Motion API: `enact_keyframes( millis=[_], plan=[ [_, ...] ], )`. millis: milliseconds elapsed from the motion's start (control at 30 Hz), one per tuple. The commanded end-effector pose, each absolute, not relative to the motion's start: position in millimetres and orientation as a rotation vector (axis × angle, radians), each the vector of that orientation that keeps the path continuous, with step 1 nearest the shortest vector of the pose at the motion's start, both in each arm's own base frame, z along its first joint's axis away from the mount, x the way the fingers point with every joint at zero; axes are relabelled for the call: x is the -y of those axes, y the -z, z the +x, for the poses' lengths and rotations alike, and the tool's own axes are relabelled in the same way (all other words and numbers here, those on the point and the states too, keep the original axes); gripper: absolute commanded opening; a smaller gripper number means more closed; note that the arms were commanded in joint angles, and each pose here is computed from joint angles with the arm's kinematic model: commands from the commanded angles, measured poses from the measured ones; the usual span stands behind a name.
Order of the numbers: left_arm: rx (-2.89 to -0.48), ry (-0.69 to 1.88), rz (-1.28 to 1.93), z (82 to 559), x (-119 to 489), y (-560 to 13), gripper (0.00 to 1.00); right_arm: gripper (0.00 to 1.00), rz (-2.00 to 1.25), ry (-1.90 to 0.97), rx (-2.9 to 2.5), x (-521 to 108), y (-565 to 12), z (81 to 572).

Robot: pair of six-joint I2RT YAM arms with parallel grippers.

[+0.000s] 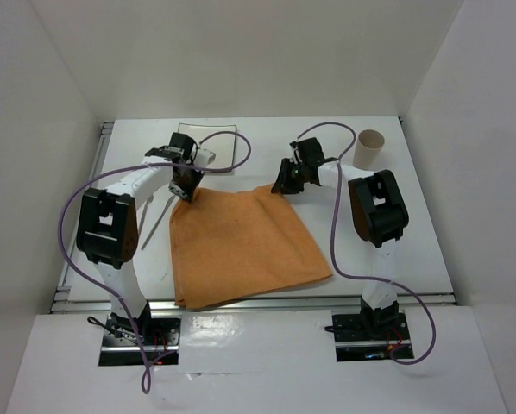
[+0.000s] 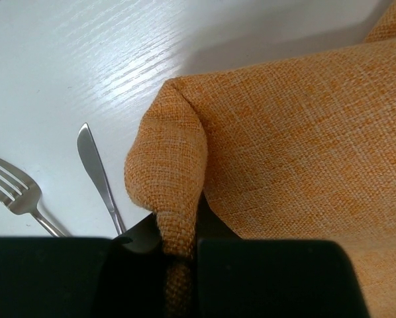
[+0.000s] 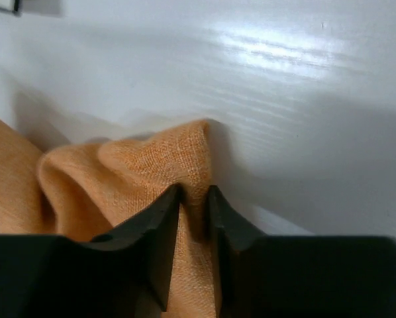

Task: Set the dinner table for one person

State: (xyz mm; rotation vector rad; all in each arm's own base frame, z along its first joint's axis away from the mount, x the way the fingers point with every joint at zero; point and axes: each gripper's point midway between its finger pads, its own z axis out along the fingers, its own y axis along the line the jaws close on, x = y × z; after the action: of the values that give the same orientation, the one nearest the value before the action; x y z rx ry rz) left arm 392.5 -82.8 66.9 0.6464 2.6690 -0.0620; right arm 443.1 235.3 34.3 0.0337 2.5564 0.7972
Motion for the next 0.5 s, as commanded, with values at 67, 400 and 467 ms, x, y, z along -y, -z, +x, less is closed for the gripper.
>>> enact_keyframes(
  millis=[67,400,467],
  plan=[
    [-2.633,0.076,0.622,394.7,81.3,-88.1,0.00,0.00,0.085,-0.787,-2.549,-232.5,-26.6,434.8],
    [-2.547,0.014,0.665,392.4,73.4,-112.5,0.00,0.00,0.439,-0.352,-2.207,-131.5,-146.7,396.0],
    [-2.546,0.014,0.665,392.4,73.4,-112.6,0.00,0.00,0.467,-0.339,-2.135,-116.2,-169.3,374.4]
  ],
)
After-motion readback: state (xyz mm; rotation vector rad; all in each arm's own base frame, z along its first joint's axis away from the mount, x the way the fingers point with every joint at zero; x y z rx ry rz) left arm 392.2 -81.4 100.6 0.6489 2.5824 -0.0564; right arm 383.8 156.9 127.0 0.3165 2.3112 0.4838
